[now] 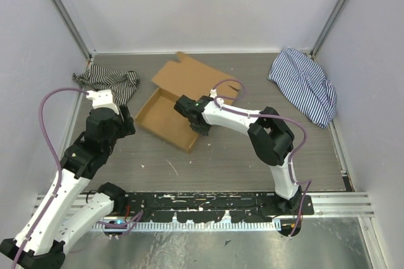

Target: Fold the paper box

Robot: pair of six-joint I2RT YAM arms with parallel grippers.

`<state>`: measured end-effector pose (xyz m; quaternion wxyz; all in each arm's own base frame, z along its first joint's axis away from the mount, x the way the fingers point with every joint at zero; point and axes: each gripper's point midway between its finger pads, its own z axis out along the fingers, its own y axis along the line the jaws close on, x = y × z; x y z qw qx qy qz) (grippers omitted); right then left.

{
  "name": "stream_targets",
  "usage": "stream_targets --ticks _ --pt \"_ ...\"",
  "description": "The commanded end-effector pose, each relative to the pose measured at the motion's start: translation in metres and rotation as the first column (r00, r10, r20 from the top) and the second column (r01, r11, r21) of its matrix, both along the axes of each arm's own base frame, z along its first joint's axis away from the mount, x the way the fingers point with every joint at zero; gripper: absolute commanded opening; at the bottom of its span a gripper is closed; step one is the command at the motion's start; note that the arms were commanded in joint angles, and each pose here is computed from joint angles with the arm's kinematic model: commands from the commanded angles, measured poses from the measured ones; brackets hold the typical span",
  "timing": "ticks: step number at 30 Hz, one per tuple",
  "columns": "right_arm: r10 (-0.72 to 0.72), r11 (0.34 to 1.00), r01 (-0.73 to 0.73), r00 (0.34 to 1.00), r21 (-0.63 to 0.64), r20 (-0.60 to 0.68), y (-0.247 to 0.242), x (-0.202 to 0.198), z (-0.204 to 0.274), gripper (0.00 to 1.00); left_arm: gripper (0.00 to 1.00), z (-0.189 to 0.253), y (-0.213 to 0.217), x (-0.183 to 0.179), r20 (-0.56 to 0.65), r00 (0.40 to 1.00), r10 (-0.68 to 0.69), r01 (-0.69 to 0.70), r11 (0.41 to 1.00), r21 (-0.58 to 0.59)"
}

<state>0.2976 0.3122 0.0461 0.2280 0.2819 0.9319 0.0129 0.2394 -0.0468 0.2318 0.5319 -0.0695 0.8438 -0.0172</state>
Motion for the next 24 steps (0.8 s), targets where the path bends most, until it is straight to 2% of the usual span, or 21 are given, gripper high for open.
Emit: stream_targets --ticks 1,4,11,16,19,24 --pt "0.065 0.979 -0.05 0.995 -0.195 0.072 -0.056 0.014 0.035 0.12 0.7 -0.002 -0.002 0.004 0.006 1.0 -0.001 0.001 1.0 -0.001" --pt "0.112 0.96 -0.095 0.992 -0.264 0.049 -0.076 0.015 0.04 0.12 0.7 -0.006 -0.005 0.006 -0.011 1.0 -0.014 0.014 1.0 0.001" --pt "0.284 0.863 -0.251 0.959 -0.438 0.009 -0.108 0.012 0.041 0.12 0.7 -0.018 -0.015 0.008 -0.072 0.996 -0.055 0.056 0.998 0.003" --pt "0.433 0.801 -0.392 0.901 -0.453 -0.015 -0.111 0.009 0.035 0.13 0.7 -0.023 -0.02 0.011 -0.108 0.992 -0.072 0.073 0.997 0.003" --pt "0.505 0.773 -0.459 0.863 -0.438 -0.012 -0.111 0.005 0.031 0.19 0.71 -0.023 -0.026 0.011 -0.127 0.989 -0.072 0.068 0.997 -0.035" --pt "0.637 0.702 -0.59 0.771 -0.398 -0.02 -0.101 -0.001 0.031 0.34 0.72 -0.034 -0.054 0.019 -0.159 0.982 -0.098 0.065 0.978 -0.199"
